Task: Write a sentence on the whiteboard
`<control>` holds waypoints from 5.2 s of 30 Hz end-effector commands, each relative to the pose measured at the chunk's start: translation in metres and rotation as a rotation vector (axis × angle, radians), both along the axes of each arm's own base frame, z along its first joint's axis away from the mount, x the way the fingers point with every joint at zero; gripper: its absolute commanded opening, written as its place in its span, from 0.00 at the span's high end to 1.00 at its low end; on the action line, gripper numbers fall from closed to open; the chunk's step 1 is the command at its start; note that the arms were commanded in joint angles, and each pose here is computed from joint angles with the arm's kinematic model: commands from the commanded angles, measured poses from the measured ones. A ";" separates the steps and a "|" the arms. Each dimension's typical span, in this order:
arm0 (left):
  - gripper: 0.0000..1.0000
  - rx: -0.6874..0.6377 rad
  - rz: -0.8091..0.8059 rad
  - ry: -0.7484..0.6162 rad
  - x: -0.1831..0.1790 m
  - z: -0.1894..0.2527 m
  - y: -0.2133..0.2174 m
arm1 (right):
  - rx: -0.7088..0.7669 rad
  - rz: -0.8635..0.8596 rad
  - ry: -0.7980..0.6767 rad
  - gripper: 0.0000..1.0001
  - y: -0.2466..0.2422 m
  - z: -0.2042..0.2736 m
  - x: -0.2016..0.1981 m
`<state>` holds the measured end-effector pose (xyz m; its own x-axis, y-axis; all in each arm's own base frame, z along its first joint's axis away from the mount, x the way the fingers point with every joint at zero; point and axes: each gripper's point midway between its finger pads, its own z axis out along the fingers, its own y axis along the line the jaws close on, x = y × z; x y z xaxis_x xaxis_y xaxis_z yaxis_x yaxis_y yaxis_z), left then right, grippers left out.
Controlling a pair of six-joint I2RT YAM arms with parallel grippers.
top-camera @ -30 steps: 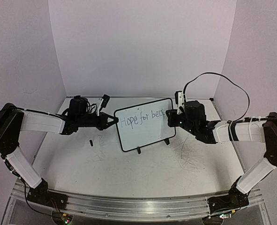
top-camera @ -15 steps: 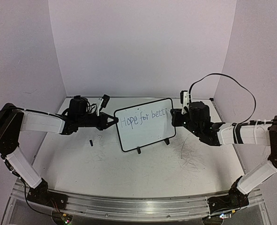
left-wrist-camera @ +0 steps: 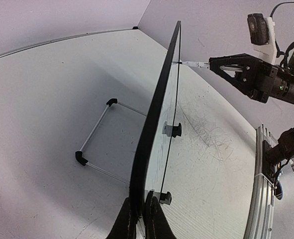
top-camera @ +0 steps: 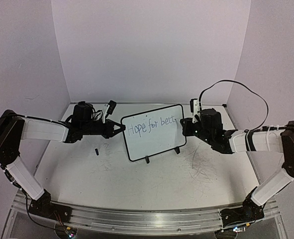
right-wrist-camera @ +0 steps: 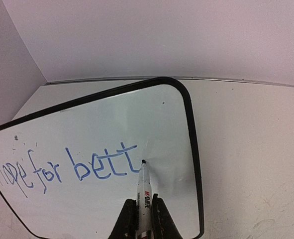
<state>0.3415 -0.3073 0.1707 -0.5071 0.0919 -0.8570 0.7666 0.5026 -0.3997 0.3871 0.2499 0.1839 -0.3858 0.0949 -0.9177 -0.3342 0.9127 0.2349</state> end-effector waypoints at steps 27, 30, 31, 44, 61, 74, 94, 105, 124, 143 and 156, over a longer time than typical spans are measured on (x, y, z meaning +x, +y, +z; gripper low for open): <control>1.00 0.063 0.037 -0.029 0.006 -0.007 0.009 | 0.040 -0.111 -0.054 1.00 -0.011 0.021 0.017; 1.00 0.061 0.037 -0.032 0.007 -0.005 0.008 | 0.052 -0.091 -0.072 1.00 -0.008 0.027 0.016; 1.00 0.061 0.037 -0.032 0.007 -0.005 0.008 | 0.055 -0.086 -0.076 1.00 -0.007 0.029 0.016; 1.00 0.062 0.035 -0.033 0.007 -0.005 0.008 | 0.069 -0.045 -0.082 1.00 0.001 0.031 0.015; 1.00 0.065 0.036 -0.032 0.007 -0.006 0.008 | 0.049 -0.002 -0.015 1.00 0.005 0.004 0.007; 1.00 0.065 0.037 -0.032 0.007 -0.006 0.008 | 0.019 -0.034 0.018 1.00 -0.003 -0.012 0.005; 1.00 0.068 0.039 -0.031 0.007 -0.007 0.009 | -0.037 -0.090 -0.001 1.00 -0.013 -0.005 0.012; 1.00 0.067 0.036 -0.031 0.006 -0.007 0.009 | -0.007 -0.053 -0.082 1.00 -0.014 0.035 0.008; 1.00 0.067 0.034 -0.031 0.007 -0.007 0.008 | -0.012 -0.042 -0.076 1.00 -0.004 0.028 0.021; 1.00 0.067 0.032 -0.033 0.007 -0.006 0.008 | -0.031 -0.077 -0.007 1.00 -0.015 -0.004 0.013; 1.00 0.068 0.033 -0.032 0.007 -0.006 0.008 | -0.019 -0.047 0.022 1.00 -0.012 -0.014 0.008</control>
<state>0.3413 -0.3067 0.1696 -0.5094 0.0958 -0.8552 0.7648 0.5059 -0.3989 0.3953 0.2367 0.1724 -0.3939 0.0828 -0.9154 -0.2801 0.9378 0.2053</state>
